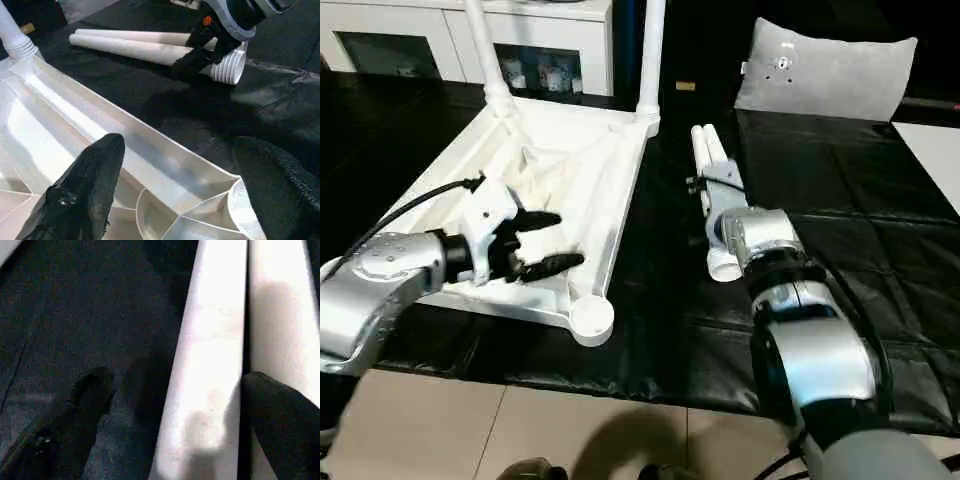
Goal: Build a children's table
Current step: Pick table leg
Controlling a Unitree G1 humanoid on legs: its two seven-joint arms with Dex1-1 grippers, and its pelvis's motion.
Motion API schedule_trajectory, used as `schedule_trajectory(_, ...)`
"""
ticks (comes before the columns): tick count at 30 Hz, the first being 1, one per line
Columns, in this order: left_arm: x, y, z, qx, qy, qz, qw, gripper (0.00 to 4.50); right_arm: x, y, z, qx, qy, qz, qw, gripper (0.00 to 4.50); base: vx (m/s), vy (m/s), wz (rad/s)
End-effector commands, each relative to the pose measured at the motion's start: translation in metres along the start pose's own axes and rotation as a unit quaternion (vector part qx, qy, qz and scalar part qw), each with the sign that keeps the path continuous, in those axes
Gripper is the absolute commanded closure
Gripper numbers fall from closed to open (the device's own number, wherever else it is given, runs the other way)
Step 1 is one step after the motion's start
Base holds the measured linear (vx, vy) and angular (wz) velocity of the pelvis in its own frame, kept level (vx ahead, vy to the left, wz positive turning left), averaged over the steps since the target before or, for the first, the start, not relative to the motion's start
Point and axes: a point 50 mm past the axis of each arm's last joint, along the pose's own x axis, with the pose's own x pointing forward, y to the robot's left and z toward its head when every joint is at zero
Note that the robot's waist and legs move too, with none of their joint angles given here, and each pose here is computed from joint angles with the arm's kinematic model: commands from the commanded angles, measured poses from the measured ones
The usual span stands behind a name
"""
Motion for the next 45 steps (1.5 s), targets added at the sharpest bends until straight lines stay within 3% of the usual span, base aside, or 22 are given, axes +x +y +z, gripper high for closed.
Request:
schedule_trajectory(1, 0.001, -0.004, 0.002, 0.008, 0.005, -0.007, 1.000, 0.67, 0.001, 0.002, -0.001, 0.021, 0.010, 0.011, 1.000, 0.00, 0.000, 0.000, 0.00)
schedule_trajectory(3, 0.001, -0.004, 0.002, 0.008, 0.005, -0.008, 1.000, 0.67, 0.002, 0.001, -0.003, 0.029, 0.015, 0.013, 0.999, 0.00, 0.000, 0.000, 0.00)
schedule_trajectory(4, 0.001, -0.004, 0.003, 0.008, 0.005, -0.009, 1.000, 0.55, 0.001, 0.001, -0.002, 0.034, 0.015, 0.016, 0.999, 0.29, 0.000, 0.000, 0.00)
schedule_trajectory(7, 0.001, -0.005, 0.003, 0.008, 0.007, -0.011, 1.000, 0.55, 0.000, 0.002, 0.000, 0.045, 0.018, 0.029, 0.998, 0.46, 0.000, 0.000, 0.00)
schedule_trajectory(29, 0.000, -0.009, 0.005, 0.015, 0.014, -0.033, 0.999, 0.55, -0.003, -0.009, -0.009, 0.037, 0.064, 0.058, 0.996, 2.44, 0.000, 0.000, 0.00)
schedule_trajectory(38, 0.003, -0.011, 0.004, 0.007, 0.008, -0.031, 0.999, 0.55, -0.002, -0.008, -0.011, 0.039, 0.067, 0.065, 0.995, 2.57, 0.000, 0.000, 0.00)
schedule_trajectory(41, 0.004, -0.012, 0.004, 0.001, -0.002, -0.024, 1.000, 0.55, -0.003, -0.008, -0.006, 0.062, 0.043, 0.065, 0.995, 2.57, 0.000, 0.000, 0.00)
schedule_trajectory(42, 0.005, -0.009, 0.004, -0.001, -0.011, -0.005, 1.000, 0.55, -0.004, -0.009, 0.004, 0.094, 0.008, 0.066, 0.993, 2.57, 0.000, 0.000, 0.00)
schedule_trajectory(45, 0.008, -0.003, 0.007, -0.006, -0.032, 0.034, 0.999, 0.55, -0.009, -0.013, 0.018, 0.147, -0.041, 0.075, 0.985, 2.57, 0.000, 0.000, 0.00)
